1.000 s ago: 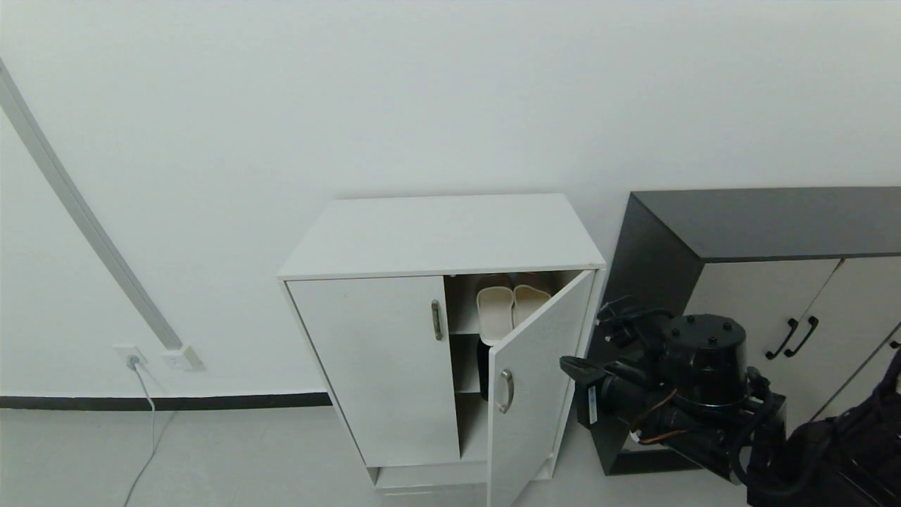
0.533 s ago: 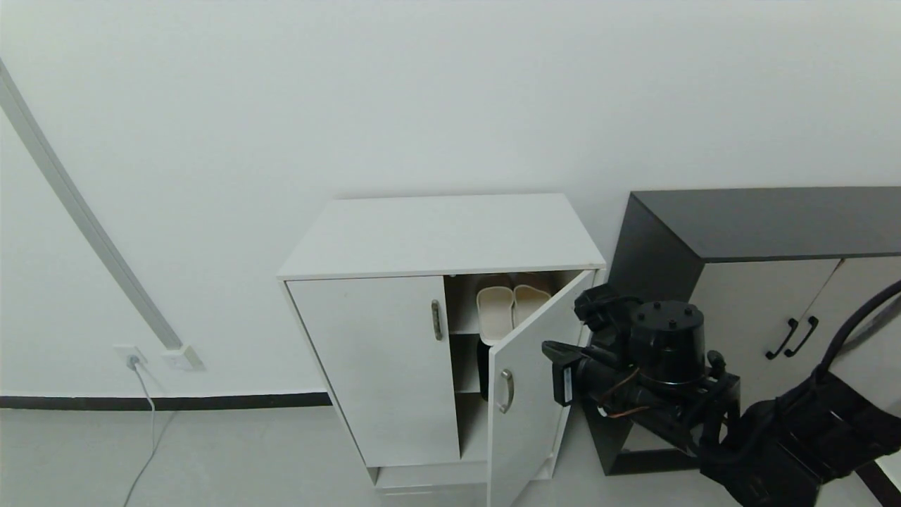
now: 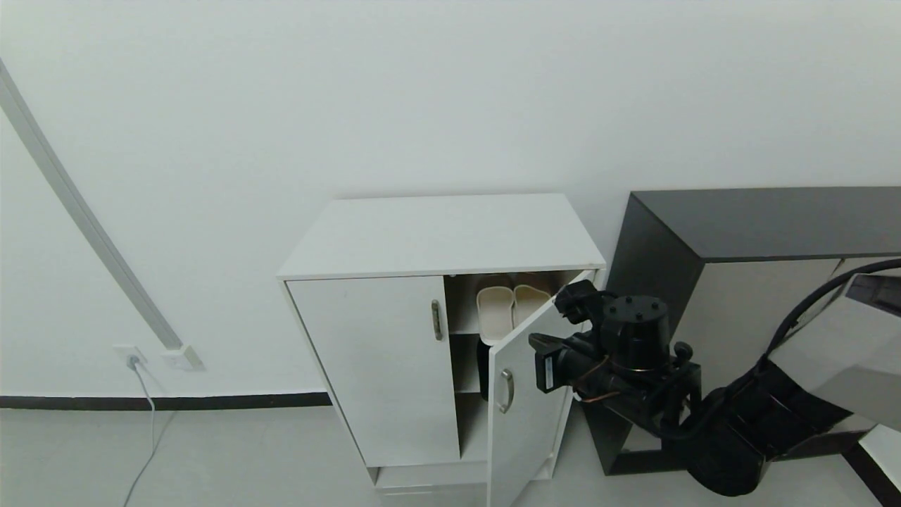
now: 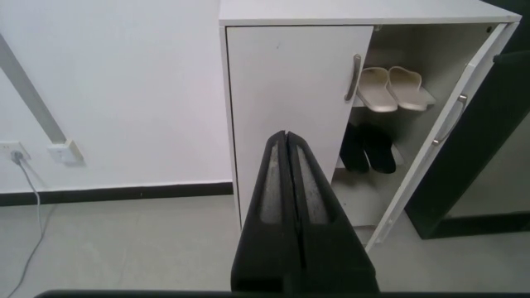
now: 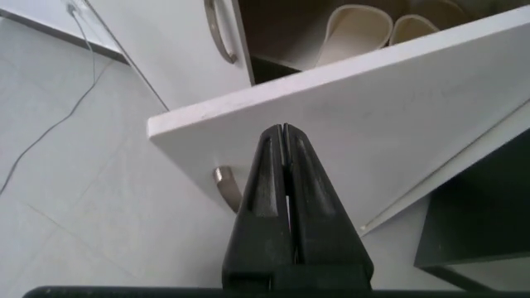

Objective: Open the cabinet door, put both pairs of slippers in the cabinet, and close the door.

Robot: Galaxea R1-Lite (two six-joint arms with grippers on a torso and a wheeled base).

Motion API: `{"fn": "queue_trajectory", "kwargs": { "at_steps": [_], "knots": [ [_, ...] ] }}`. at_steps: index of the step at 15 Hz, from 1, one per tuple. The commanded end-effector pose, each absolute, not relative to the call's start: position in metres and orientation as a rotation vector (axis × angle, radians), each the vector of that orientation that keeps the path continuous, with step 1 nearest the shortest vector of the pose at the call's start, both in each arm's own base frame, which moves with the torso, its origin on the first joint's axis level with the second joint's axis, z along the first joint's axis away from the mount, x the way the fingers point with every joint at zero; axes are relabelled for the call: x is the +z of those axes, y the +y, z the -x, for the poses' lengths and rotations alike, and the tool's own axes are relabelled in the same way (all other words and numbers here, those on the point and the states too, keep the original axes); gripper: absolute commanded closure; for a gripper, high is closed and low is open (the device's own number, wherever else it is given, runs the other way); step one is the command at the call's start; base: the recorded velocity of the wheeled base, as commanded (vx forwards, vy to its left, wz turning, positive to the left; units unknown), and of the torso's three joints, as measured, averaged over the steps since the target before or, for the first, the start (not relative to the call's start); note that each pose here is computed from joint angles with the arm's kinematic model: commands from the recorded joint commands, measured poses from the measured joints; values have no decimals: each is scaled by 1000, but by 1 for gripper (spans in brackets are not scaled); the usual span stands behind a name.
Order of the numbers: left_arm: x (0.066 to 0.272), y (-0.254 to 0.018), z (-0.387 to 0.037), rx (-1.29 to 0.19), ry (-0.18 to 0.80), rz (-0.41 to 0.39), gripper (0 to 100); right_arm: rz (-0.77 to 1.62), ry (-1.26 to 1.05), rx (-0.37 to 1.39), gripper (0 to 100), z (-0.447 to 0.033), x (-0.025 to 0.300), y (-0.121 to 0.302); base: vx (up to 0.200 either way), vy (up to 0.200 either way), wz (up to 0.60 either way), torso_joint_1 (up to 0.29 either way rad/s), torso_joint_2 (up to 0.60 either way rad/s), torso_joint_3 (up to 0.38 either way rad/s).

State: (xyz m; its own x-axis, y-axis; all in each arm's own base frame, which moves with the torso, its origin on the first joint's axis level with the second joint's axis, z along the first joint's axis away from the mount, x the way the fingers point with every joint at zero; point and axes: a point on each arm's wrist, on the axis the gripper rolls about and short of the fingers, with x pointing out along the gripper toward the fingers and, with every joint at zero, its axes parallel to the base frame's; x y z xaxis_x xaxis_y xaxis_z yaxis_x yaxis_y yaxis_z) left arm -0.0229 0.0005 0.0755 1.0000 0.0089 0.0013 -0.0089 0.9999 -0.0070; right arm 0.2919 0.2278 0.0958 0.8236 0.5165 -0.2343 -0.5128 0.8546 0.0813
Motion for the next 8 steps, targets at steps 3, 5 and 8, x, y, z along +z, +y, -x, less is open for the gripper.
{"fn": "queue_trajectory", "kwargs": {
  "at_steps": [3, 5, 8],
  "knots": [
    [75, 0, 23, 9, 0, 8, 100, -11, 255, 535, 100, -309, 85, 235, 0, 0, 0, 0, 0, 0],
    [75, 0, 23, 9, 0, 8, 100, -16, 241, 532, 100, -316, 84, 239, 0, 0, 0, 0, 0, 0],
    [75, 0, 23, 9, 0, 6, 100, -19, 234, 529, 100, -325, 88, 244, 0, 0, 0, 0, 0, 0]
  ]
}}
